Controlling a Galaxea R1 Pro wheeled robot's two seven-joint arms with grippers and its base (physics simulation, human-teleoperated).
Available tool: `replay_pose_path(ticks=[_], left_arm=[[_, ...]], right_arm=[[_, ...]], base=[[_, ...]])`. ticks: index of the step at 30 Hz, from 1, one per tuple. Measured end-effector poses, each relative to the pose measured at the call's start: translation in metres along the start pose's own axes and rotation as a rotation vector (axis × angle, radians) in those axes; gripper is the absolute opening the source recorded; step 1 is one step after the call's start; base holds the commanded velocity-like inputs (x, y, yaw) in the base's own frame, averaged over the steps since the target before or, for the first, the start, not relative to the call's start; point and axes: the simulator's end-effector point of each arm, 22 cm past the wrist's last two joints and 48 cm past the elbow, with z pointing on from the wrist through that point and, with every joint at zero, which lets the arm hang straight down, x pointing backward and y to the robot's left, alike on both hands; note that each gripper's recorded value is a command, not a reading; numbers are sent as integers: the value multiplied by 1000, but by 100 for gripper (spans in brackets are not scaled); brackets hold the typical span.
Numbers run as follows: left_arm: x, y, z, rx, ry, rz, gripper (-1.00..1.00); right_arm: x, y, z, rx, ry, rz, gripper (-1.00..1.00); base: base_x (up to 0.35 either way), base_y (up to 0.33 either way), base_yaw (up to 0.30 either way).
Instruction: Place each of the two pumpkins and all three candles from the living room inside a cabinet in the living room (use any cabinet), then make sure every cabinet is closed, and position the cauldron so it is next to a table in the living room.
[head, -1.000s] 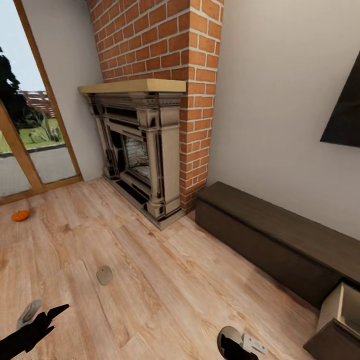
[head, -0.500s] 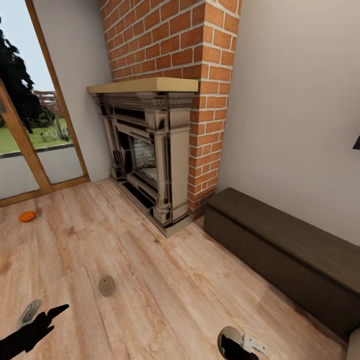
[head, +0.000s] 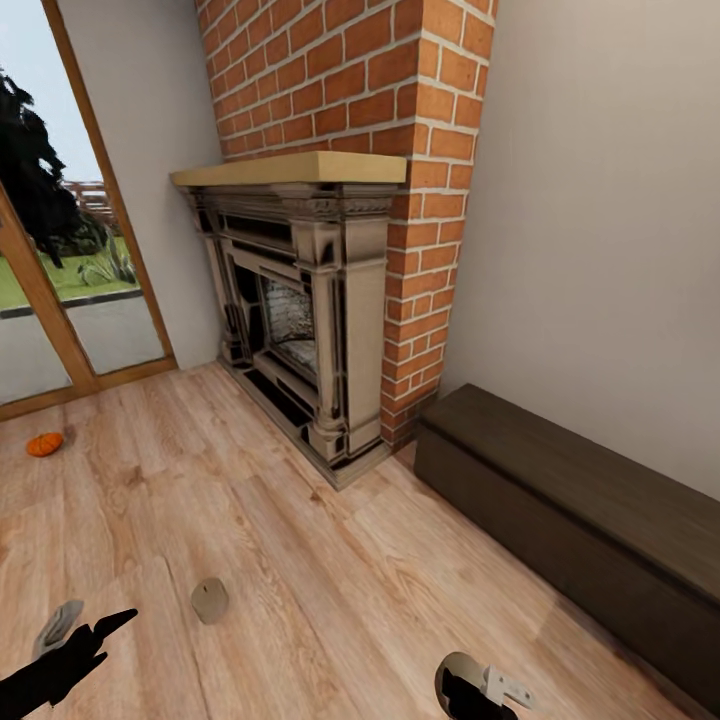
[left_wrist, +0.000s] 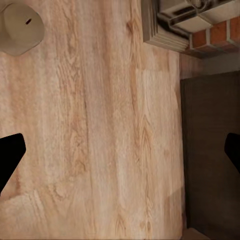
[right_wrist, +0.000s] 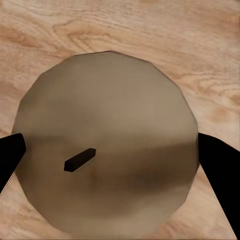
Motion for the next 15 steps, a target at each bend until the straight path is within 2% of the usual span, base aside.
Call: replay_pose_path(ticks=[9, 12, 15], left_arm=[[0, 0, 0, -1, 0, -1, 100], [0, 0, 0, 0, 0, 0, 100], [0, 0, 0, 0, 0, 0, 100]], right_arm=[[0, 0, 0, -1, 0, -2, -100], [0, 0, 0, -1, 1, -2, -100], [0, 0, 0, -1, 0, -2, -100]], base=[[96, 54, 0], [17, 177, 0], [158, 159, 0]])
